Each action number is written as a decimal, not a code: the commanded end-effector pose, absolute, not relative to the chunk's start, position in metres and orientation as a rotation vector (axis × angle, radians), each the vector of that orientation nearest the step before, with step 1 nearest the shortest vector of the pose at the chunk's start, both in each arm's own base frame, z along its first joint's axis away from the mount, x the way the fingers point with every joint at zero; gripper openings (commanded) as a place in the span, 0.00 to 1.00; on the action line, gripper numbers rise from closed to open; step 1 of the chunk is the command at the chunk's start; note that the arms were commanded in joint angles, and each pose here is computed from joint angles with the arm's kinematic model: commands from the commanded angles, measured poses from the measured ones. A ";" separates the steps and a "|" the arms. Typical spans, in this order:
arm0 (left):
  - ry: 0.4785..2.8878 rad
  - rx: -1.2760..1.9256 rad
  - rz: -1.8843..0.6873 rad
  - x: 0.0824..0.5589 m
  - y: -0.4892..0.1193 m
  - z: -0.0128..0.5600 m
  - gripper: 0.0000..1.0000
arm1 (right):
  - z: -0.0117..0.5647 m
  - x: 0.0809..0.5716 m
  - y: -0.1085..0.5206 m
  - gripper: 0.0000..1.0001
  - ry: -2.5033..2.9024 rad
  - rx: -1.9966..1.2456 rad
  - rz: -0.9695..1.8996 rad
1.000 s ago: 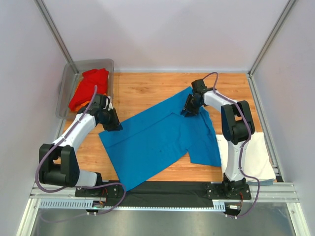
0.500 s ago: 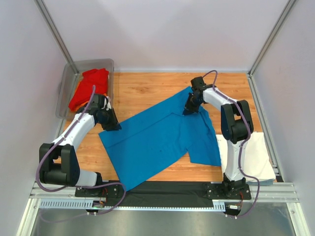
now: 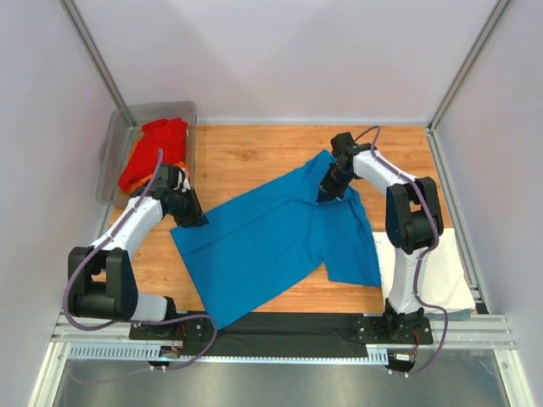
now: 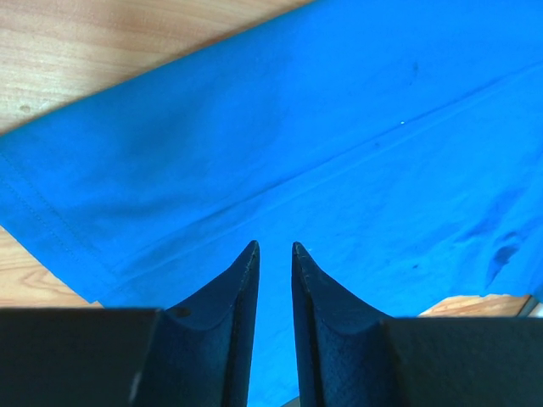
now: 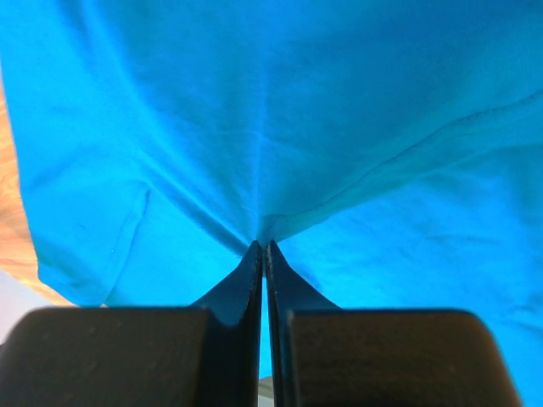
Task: Fold and stack the t-shirts
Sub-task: Fold the tshirt
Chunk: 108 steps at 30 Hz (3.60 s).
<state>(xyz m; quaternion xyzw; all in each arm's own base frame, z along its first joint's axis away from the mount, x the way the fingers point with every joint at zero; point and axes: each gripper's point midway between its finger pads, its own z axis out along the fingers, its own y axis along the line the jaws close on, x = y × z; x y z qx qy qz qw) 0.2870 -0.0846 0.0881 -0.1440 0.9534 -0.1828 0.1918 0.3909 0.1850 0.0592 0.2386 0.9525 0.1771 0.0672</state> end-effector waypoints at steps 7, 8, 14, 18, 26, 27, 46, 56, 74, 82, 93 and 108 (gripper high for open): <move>2.637 -0.421 -0.530 0.288 -0.082 0.092 0.29 | 0.070 0.355 0.215 0.15 2.933 0.919 0.714; 2.638 -0.422 -0.527 0.289 -0.081 0.091 0.29 | 0.074 0.356 0.214 0.29 2.931 0.905 0.727; 2.665 -0.412 -0.546 0.288 -0.083 0.086 0.31 | 0.114 0.429 0.146 0.69 2.669 0.444 0.485; 2.685 -0.427 -0.540 0.291 -0.083 0.079 0.31 | 0.107 0.483 0.123 0.60 2.596 0.357 0.383; 2.697 -0.444 -0.607 0.295 -0.092 0.069 0.30 | 0.122 0.583 0.138 0.62 2.333 0.087 0.418; 2.700 -0.445 -0.600 0.295 -0.091 0.067 0.30 | 0.101 0.589 0.141 0.64 2.367 0.086 0.421; 2.844 -0.637 -0.436 0.290 -0.063 0.027 0.30 | 0.061 0.619 0.156 0.41 2.379 0.141 0.500; 2.909 -0.829 -0.407 0.281 -0.051 0.000 0.31 | 0.049 0.615 0.148 0.34 2.407 0.187 0.471; 2.925 -0.860 -0.346 0.267 -0.038 -0.008 0.31 | 0.048 0.650 0.083 0.00 2.295 0.537 0.271; 2.862 -0.752 -0.347 0.280 -0.034 0.020 0.39 | 0.081 0.644 0.085 0.30 2.301 0.522 0.296; 2.614 -0.419 -0.466 0.251 -0.068 0.114 0.54 | 0.137 0.528 0.070 0.61 2.557 0.518 0.242; 2.450 0.346 -0.627 0.320 -0.284 0.139 0.52 | 0.095 0.445 0.094 0.38 2.739 0.393 0.514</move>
